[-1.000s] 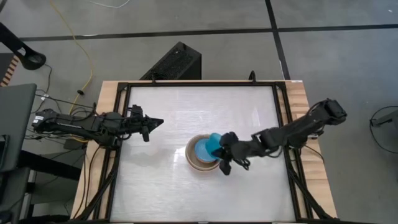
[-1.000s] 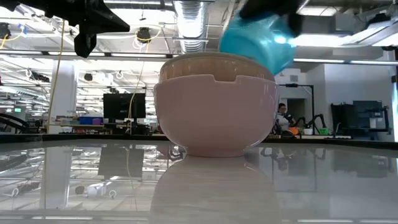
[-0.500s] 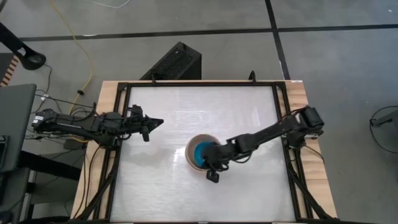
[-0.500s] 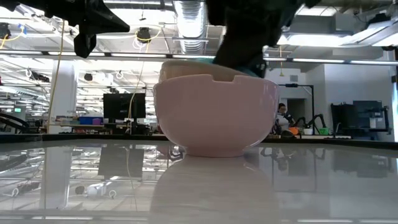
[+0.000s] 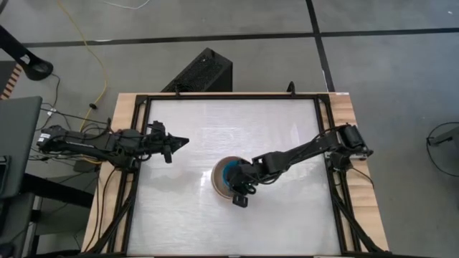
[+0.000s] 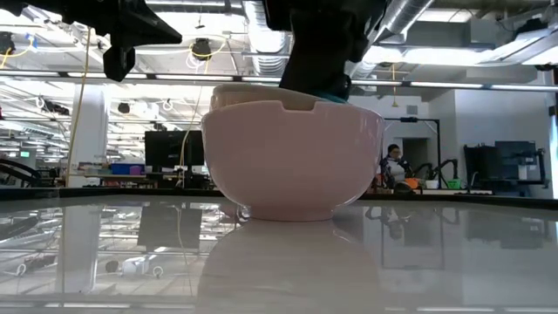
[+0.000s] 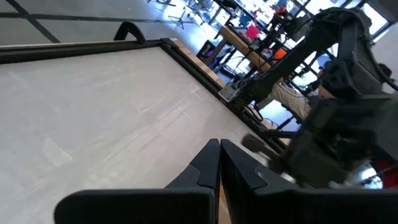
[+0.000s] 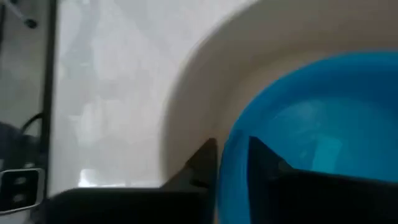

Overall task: Nest bowls inside each other
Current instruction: Stack the blue bowl on top of the blue patterned bowl, then return to Home Position

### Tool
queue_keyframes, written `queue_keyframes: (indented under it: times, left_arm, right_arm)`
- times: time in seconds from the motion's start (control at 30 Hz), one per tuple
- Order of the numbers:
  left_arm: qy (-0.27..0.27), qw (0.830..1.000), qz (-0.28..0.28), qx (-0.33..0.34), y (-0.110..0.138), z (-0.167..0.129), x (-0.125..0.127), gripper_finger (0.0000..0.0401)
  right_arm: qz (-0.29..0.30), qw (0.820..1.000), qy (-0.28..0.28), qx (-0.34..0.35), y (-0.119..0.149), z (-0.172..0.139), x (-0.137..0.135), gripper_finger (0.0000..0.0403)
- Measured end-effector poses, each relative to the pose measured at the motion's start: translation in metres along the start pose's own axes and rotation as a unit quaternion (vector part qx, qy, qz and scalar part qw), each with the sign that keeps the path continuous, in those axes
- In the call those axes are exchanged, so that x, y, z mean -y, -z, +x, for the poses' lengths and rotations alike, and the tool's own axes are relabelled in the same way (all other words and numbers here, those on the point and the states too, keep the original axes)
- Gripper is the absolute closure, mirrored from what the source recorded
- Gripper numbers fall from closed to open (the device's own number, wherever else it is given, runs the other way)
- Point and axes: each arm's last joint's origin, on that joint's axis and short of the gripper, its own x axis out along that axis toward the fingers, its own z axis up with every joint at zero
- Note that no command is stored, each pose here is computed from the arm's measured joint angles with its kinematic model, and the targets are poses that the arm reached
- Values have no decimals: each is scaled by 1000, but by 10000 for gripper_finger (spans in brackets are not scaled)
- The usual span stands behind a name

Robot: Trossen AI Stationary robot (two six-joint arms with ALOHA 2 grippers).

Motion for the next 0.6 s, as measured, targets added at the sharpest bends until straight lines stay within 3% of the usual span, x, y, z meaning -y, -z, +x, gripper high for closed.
queue_keyframes:
  times: [0.33,0.6]
  left_arm:
    - [42,998,-12,-36,2,0,2,401]
    - [147,984,-15,-98,10,12,15,401]
  right_arm:
    - [24,999,-24,8,3,-5,-14,196]
    - [30,993,-1,115,-8,-51,-32,192]
